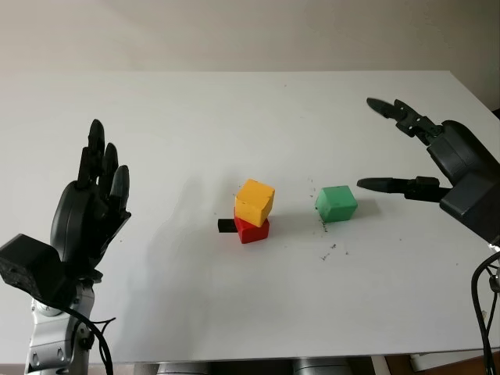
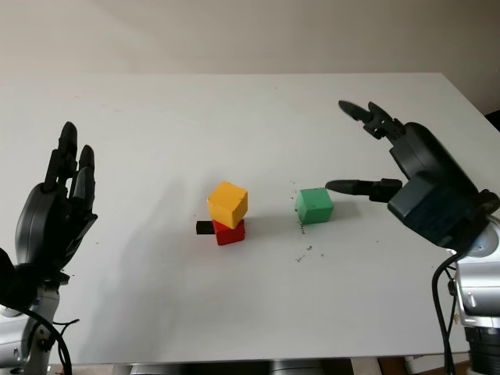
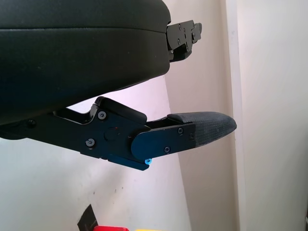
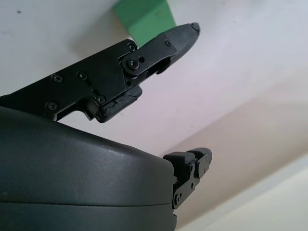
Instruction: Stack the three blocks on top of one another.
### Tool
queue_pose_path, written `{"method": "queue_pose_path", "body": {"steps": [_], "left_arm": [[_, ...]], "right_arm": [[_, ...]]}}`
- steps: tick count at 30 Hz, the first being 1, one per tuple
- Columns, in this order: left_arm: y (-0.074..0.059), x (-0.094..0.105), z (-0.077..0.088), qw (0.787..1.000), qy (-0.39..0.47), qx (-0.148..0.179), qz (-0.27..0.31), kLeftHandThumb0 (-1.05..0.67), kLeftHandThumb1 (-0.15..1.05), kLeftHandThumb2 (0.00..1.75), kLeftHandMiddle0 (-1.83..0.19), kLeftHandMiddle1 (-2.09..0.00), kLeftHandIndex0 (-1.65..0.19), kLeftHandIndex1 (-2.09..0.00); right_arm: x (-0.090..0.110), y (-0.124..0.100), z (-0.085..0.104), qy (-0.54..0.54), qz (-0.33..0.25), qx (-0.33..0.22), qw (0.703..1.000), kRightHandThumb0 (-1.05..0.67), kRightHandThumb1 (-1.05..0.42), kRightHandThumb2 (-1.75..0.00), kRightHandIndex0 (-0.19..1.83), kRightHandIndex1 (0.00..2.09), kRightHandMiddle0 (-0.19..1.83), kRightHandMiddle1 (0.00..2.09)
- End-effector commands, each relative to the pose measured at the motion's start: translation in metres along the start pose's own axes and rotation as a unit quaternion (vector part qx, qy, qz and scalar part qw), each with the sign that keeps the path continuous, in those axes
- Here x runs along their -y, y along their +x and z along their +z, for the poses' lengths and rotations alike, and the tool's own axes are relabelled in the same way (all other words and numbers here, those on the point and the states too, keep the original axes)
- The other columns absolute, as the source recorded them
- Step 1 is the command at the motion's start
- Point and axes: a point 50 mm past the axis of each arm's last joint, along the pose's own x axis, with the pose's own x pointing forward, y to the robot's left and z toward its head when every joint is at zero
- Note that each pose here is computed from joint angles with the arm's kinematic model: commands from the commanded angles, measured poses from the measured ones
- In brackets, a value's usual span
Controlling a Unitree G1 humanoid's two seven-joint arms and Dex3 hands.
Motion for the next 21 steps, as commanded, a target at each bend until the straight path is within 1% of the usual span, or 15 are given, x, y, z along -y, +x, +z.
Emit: {"method": "queue_pose_path", "body": {"steps": [1, 5, 11, 13, 21], "left_arm": [[-0.003, 0.002, -0.004, 1.0, -0.013, 0.001, 0.004, -0.7, 1.05, 0.61, 0.19, 0.0, 0.19, 0.0], [-0.004, 0.005, -0.009, 1.0, -0.015, -0.002, -0.007, -0.69, 1.05, 0.66, 0.19, 0.0, 0.19, 0.0], [-0.003, 0.004, -0.009, 1.0, -0.013, 0.002, -0.01, -0.69, 1.05, 0.65, 0.19, 0.0, 0.19, 0.0], [-0.002, 0.004, -0.009, 1.0, -0.009, -0.001, -0.01, -0.68, 1.05, 0.65, 0.19, 0.0, 0.19, 0.0], [-0.004, 0.003, -0.009, 1.0, 0.002, 0.005, -0.018, -0.66, 1.05, 0.69, 0.19, 0.0, 0.19, 0.0]], "right_arm": [[-0.004, -0.001, 0.002, -0.034, 0.016, 0.008, 0.999, -0.56, -0.76, -0.04, 0.08, 0.06, 0.37, 0.09], [-0.012, 0.001, 0.002, -0.082, 0.046, 0.003, 0.996, -0.56, -0.76, -0.05, 0.05, 0.04, 0.35, 0.06], [-0.025, 0.005, 0.004, -0.124, 0.076, 0.005, 0.989, -0.54, -0.75, -0.05, 0.04, 0.05, 0.36, 0.06], [-0.03, 0.008, 0.004, -0.142, 0.085, 0.006, 0.986, -0.57, -0.76, -0.06, 0.05, 0.05, 0.37, 0.06], [-0.042, 0.012, 0.003, -0.146, 0.105, 0.017, 0.983, -0.57, -0.77, -0.06, 0.03, 0.05, 0.37, 0.06]]}}
